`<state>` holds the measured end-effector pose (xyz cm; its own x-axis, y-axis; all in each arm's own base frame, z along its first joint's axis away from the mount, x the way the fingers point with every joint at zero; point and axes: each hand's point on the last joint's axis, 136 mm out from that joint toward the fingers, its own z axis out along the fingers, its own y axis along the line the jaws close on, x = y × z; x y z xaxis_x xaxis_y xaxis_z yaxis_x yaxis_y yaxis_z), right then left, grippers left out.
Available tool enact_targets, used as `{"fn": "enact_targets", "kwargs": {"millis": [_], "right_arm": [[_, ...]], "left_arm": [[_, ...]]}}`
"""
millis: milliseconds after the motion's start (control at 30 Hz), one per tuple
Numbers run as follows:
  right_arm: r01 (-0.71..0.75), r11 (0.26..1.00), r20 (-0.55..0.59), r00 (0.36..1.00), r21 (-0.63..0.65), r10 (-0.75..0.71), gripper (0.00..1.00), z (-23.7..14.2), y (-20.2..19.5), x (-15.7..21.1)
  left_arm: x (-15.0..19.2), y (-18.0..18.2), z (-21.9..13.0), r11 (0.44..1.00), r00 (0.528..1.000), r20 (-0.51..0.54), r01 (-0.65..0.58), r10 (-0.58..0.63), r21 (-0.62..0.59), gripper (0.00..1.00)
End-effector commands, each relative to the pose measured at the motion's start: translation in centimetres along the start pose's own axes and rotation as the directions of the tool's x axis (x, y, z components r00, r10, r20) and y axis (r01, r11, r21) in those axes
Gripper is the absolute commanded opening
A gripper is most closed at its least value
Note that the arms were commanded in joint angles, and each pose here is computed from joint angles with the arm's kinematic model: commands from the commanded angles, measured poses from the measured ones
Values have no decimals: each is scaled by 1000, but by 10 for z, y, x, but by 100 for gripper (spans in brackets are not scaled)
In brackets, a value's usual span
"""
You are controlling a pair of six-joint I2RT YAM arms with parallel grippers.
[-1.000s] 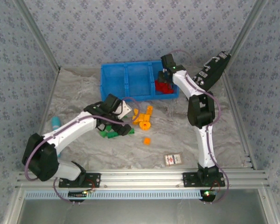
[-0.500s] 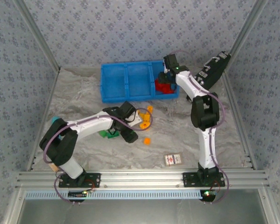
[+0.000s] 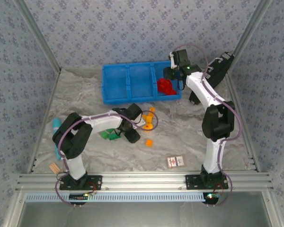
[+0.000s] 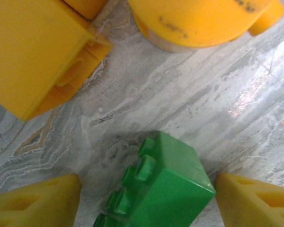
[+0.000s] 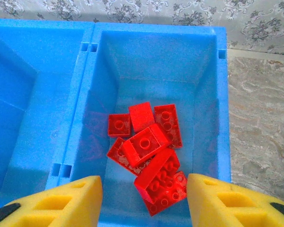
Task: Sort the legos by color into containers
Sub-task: Pick up the lego from the center of the table, then place the lego in the container.
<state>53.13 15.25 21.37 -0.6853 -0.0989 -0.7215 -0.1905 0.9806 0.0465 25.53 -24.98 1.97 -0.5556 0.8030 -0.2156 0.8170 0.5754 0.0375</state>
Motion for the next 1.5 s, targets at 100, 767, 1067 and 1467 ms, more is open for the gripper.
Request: {"fn": "enact_targets", "kwargs": {"millis": [100,767,1067,1467], "right_arm": [[7,999,52,999,36,-9,51,-31,-11,-2],[-96,993,122,989,70,87,52,-118,-30,72],[-98,994,5,995,54,98,52,-111,-13,134],[-69,998,5,998,9,69,52,-109,22,165]], "left_arm": [[8,-7,10,999,998,-59,37,-35,31,60],[-45,47,-57,966,950,176,260,-258,16,28],[-102,153,-129,890,822,417,453,-388,-63,30],[-101,255,-104,749,686,418,663,-595,-21,30]]}}
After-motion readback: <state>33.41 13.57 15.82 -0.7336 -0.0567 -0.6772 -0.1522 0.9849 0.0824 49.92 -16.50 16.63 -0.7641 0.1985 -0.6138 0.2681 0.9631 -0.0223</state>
